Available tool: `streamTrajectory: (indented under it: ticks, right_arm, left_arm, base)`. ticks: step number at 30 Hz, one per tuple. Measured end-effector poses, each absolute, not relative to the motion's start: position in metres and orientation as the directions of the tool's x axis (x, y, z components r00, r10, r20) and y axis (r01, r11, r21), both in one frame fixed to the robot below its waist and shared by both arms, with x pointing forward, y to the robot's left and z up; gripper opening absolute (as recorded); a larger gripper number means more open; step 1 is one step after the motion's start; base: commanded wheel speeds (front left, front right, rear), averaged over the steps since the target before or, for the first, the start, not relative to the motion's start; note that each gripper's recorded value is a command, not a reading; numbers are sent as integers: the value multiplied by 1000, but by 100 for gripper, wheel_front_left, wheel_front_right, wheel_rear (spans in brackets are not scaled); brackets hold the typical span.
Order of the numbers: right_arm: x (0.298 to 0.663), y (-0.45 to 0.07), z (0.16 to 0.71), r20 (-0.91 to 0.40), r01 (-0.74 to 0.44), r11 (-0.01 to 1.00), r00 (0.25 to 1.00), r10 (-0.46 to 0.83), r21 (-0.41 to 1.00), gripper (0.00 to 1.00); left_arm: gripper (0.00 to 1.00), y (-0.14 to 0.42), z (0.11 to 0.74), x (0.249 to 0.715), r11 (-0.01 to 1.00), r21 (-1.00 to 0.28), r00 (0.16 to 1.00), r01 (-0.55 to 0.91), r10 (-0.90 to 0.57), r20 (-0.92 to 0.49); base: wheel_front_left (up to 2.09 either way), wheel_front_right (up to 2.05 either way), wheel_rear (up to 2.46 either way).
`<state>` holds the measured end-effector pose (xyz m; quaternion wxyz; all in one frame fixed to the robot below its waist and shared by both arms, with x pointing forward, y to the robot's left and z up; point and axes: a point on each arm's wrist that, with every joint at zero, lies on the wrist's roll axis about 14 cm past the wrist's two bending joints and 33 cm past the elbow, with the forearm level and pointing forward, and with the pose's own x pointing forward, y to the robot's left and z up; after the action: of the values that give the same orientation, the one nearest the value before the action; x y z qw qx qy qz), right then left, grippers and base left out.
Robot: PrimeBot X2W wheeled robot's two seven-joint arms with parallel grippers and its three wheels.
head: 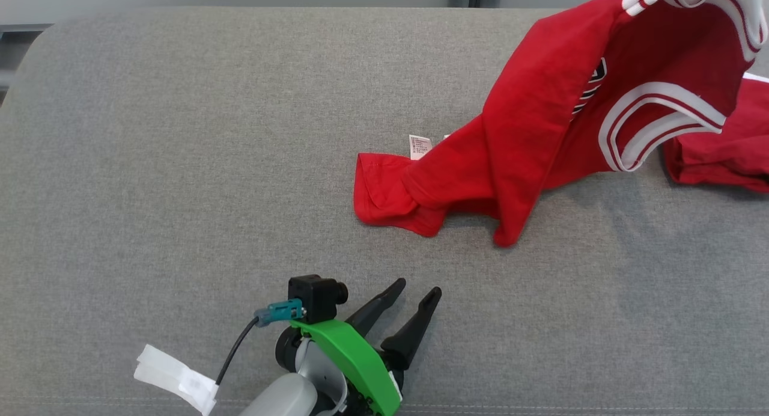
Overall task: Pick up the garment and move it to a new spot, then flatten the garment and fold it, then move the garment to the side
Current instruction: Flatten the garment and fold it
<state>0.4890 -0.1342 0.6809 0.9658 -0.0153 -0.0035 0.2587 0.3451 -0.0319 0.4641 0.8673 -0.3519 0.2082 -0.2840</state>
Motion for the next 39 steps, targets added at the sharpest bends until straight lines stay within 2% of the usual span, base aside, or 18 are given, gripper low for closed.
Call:
streamTrajectory:
  ticks: [5, 9, 13, 20, 27, 31, 35, 39]
  right_arm:
    - [486, -124, 662, -98, -542, 840, 836, 540, 0, 0]
    - [483, -120, 653, -144, -563, 827, 817, 559, 15, 0]
    - [476, -111, 651, -174, -595, 803, 790, 587, 8, 0]
    - [460, -69, 683, -153, -716, 697, 693, 704, -40, 0]
    - [450, -31, 701, -171, -802, 593, 595, 785, -69, 0]
    - [447, -8, 723, -135, -839, 538, 543, 829, -75, 0]
    - [449, 11, 743, -94, -857, 514, 514, 852, -33, 0]
    - [466, 18, 740, -123, -840, 543, 537, 835, 18, 0]
  left_arm:
    - [100, -40, 465, 341, 555, -752, 738, 356, -660, -138]
    - [100, -52, 464, 337, 532, -754, 706, 385, -696, -130]
    - [100, -52, 470, 344, 522, -753, 711, 400, -695, -105]
    - [100, -56, 481, 341, 471, -790, 711, 393, -701, -64]
    - [100, -46, 493, 344, 449, -815, 752, 365, -659, -26]
    - [100, -38, 495, 340, 448, -825, 772, 344, -635, -23]
    - [100, -28, 499, 337, 443, -838, 801, 318, -599, -12]
    - [100, -14, 502, 337, 455, -839, 832, 299, -554, -4]
  base:
    - [0, 0, 0]
    - [0, 0, 0]
    - [0, 0, 0]
    - [0, 0, 0]
    - [0, 0, 0]
    - [0, 0, 0]
    - [0, 0, 0]
    - [0, 0, 0]
